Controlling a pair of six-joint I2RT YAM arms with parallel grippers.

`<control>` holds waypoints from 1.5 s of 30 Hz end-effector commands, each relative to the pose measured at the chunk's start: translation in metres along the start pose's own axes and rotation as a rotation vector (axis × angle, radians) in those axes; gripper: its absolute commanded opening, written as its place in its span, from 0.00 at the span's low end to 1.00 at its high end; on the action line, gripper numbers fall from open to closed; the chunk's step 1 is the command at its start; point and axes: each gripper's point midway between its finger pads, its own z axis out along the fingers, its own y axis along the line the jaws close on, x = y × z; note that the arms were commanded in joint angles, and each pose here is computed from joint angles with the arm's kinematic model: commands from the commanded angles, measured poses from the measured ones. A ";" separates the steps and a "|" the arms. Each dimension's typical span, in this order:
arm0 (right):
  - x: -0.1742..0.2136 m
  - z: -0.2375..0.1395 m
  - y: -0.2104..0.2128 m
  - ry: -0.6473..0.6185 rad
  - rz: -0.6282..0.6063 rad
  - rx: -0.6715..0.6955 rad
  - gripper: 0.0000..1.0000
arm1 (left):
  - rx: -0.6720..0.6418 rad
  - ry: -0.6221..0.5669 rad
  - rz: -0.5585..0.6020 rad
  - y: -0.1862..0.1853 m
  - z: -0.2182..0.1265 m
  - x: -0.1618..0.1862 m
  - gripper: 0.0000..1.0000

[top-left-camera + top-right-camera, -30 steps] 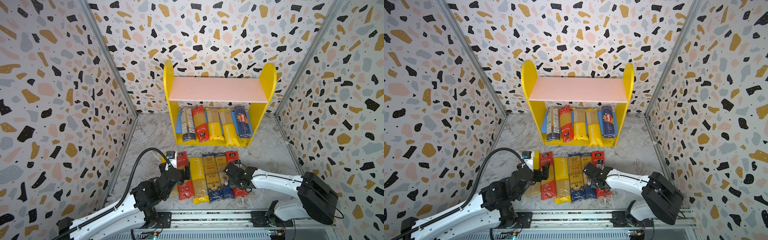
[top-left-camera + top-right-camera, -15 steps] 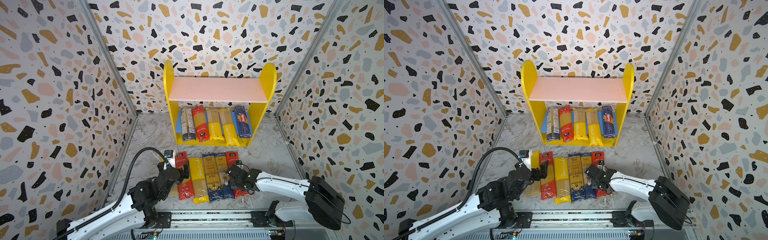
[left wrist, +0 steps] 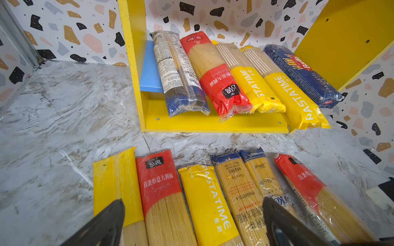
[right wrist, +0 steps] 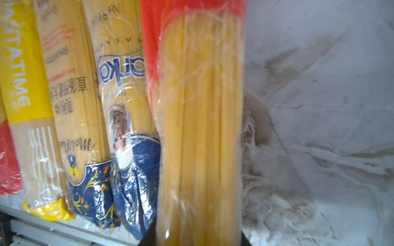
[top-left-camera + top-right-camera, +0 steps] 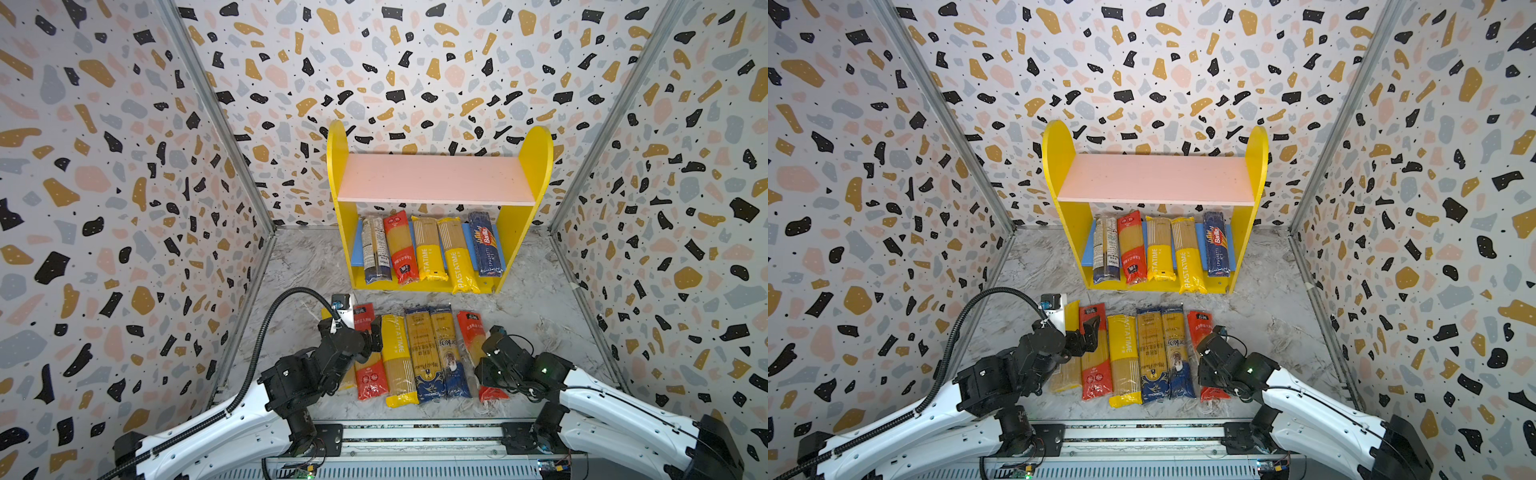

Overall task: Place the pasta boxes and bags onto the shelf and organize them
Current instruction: 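Close the right gripper on the red-labelled bag and lift it upright, then carry the upright red bag with the right gripper up to the shelf top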

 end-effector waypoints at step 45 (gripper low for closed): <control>-0.089 -0.225 0.103 -0.408 -0.257 -0.475 0.18 | -0.057 -0.077 0.060 -0.023 -0.005 -0.067 0.99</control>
